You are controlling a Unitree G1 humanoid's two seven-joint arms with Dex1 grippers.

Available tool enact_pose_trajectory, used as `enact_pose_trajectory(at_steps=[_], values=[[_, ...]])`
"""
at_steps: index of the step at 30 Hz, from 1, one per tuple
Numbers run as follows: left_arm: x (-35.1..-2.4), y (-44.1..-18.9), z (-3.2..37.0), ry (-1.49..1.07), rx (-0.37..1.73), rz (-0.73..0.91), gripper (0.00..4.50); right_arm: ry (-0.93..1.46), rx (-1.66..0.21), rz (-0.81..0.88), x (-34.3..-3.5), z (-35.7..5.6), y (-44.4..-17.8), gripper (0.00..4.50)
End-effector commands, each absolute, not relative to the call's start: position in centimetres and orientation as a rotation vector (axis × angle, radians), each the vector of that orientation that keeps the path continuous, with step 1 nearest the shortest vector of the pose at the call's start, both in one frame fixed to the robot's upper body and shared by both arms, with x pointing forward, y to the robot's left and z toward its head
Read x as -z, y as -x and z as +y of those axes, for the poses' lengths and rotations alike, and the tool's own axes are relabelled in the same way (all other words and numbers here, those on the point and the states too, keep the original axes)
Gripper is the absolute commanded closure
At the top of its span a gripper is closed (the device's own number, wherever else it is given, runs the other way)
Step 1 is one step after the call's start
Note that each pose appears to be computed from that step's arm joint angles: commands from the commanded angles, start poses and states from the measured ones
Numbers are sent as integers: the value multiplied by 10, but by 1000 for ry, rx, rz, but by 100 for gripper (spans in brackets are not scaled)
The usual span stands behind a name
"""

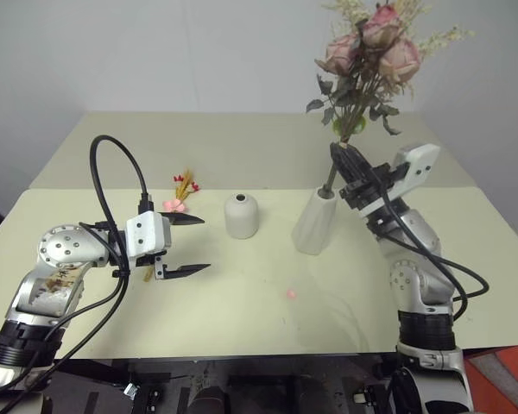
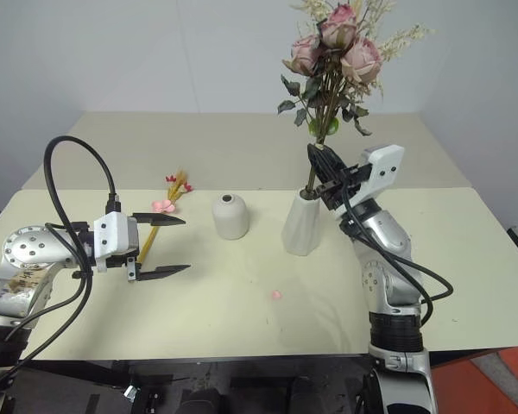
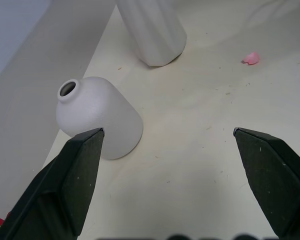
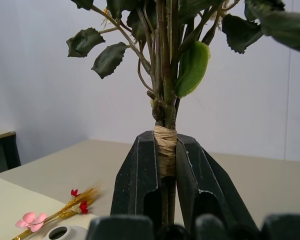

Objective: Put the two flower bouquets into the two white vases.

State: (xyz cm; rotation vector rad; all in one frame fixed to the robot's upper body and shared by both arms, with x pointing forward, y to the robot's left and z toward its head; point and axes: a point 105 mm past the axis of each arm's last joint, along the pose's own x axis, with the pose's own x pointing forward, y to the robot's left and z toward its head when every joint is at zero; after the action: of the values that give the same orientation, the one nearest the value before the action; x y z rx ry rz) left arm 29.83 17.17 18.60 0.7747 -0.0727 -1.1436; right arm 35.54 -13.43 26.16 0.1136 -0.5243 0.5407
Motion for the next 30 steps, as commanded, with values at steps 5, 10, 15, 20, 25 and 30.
enact_pose_trajectory(at_steps=[5,10,15,20,25,30], values=[[-199,-298,172,-805,1123,-127,0,-99,-549,-604,-273,-131,-343,426],[-200,-300,171,-806,1129,-131,0,-97,-545,-617,-272,-131,-338,426],[-199,-300,170,-807,1135,-135,0,-85,-537,-598,-266,-132,-338,426],[-199,-301,170,-807,1136,-134,0,-97,-564,-592,-266,-130,-338,329],[-198,-301,172,-800,1126,-128,0,-77,-587,-580,-261,-128,-330,157],[-203,-322,189,-757,868,-93,0,-52,-648,-428,-237,-134,-309,20]])
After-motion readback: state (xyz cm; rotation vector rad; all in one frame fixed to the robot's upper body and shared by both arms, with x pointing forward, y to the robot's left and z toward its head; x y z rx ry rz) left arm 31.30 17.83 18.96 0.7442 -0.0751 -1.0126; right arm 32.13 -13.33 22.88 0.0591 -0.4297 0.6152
